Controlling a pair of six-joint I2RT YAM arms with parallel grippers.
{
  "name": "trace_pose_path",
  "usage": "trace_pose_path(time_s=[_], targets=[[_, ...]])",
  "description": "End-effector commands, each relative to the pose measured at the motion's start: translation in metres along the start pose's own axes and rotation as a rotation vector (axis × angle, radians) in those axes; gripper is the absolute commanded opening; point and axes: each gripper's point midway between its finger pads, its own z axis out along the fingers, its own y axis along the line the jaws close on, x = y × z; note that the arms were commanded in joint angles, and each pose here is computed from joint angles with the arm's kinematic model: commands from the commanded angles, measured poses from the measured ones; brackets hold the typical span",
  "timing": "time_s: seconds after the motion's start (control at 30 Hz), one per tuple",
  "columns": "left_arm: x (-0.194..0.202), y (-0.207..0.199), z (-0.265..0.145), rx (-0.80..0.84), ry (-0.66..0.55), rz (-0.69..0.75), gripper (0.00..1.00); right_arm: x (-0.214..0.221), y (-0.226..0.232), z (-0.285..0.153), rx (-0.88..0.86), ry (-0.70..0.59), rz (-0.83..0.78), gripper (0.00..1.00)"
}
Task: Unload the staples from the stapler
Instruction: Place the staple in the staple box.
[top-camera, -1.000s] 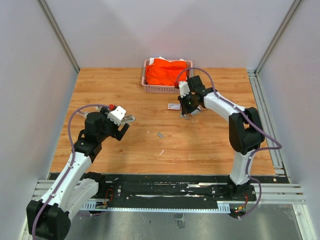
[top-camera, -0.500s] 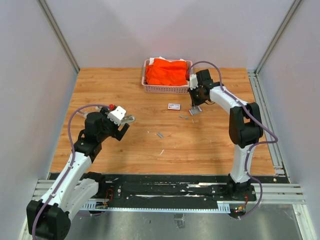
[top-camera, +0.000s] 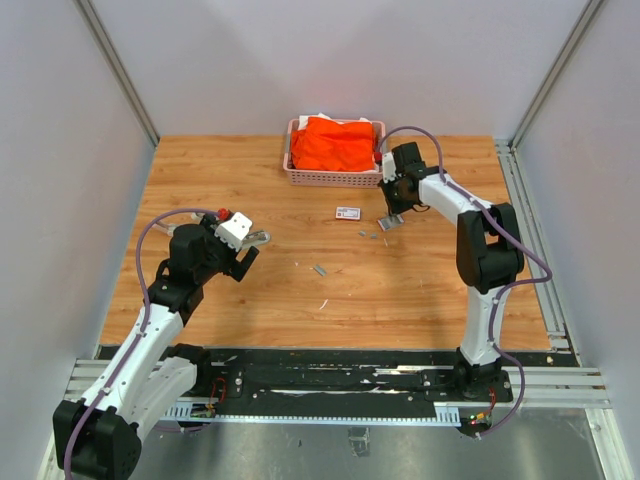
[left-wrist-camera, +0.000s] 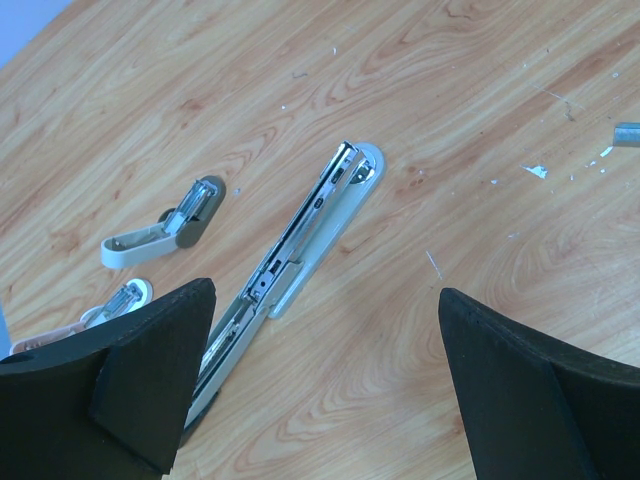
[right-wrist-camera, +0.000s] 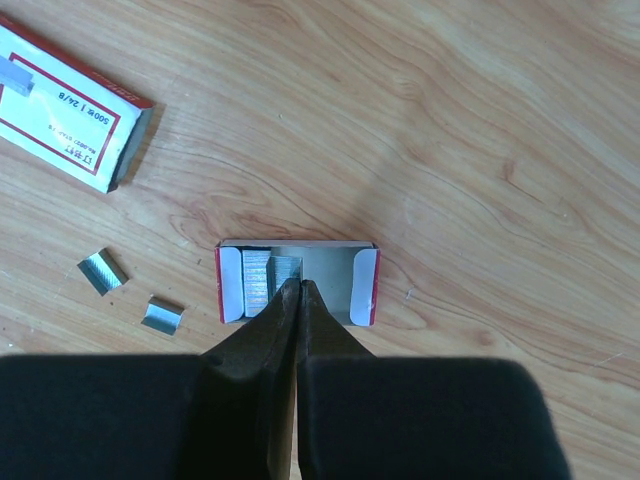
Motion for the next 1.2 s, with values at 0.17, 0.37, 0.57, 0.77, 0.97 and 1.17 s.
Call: trace_pose_path(time_s=[0.17, 0.37, 0.57, 0.77, 0.97, 1.17], targets=[[-0.003, 0.000, 0.003, -0.002, -0.025, 0.009, 0.98, 0.017, -0.013, 0.013, 0.031, 0.043, 0.038, 0.01], [-0.003, 0.000, 0.003, 0.000, -0.024, 0.008, 0.98, 0.023, -0.013, 0.018, 0.030, 0.060, 0.033, 0.01], [-0.003, 0.000, 0.003, 0.000, -0.023, 0.008, 0.98, 0.027, -0.014, 0.020, 0.030, 0.069, 0.025, 0.01], [-0.003, 0.000, 0.003, 0.000, -0.023, 0.009, 0.98, 0.028, -0.012, 0.022, 0.020, 0.074, 0.027, 0.01], [-0.003, 0.000, 0.003, 0.000, -0.024, 0.010, 0.98, 0.028, -0.009, 0.022, 0.000, 0.072, 0.033, 0.01], [-0.002, -0.001, 0.003, 0.001, -0.023, 0.011, 0.98, 0.028, -0.004, 0.021, -0.021, 0.069, 0.039, 0.03]])
